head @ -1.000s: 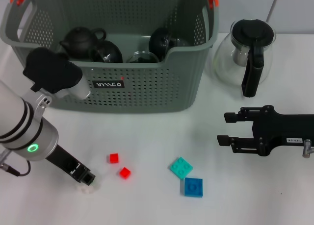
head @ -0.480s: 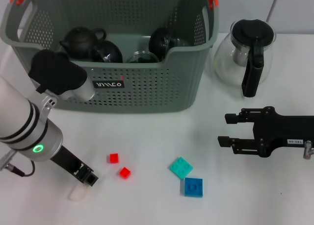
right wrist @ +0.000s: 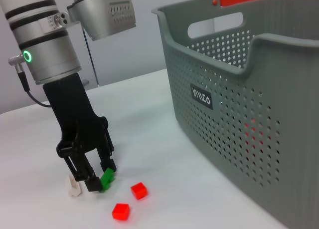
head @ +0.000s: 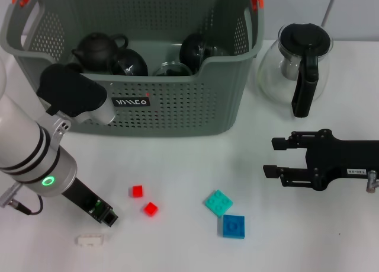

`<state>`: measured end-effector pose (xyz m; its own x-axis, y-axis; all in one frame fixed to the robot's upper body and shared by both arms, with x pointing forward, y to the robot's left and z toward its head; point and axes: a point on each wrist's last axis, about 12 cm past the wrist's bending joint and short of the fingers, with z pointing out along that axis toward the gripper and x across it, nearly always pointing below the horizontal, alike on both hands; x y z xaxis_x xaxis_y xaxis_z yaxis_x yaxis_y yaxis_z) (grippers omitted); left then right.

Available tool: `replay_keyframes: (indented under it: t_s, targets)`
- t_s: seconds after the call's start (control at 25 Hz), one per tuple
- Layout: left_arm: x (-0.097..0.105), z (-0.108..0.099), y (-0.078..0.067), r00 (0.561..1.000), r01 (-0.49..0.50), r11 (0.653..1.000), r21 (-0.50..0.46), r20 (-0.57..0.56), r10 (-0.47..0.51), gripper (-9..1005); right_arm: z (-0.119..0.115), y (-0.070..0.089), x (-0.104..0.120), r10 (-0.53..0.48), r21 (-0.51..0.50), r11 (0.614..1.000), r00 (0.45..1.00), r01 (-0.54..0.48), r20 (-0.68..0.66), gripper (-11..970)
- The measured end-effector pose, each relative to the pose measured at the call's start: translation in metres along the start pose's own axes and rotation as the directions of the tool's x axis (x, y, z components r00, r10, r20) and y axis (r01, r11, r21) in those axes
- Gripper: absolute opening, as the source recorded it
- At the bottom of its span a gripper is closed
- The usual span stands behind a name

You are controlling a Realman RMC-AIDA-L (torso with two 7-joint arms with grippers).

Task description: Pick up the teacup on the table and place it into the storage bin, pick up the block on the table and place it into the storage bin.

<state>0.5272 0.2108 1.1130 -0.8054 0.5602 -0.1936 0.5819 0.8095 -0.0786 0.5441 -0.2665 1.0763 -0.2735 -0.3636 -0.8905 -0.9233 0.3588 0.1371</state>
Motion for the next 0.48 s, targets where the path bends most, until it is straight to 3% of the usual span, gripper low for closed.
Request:
replay_keyframes:
  t_s: [0.48]
  targets:
    - [-0.0021, -0.0002, -0.0023, 1.0, -0.013, 1.0, -0.005, 0.001, 0.013, 409, 0.0, 0.0002, -0.0002, 0.0, -0.002, 1.0, 1.0, 0.0, 0.002, 684]
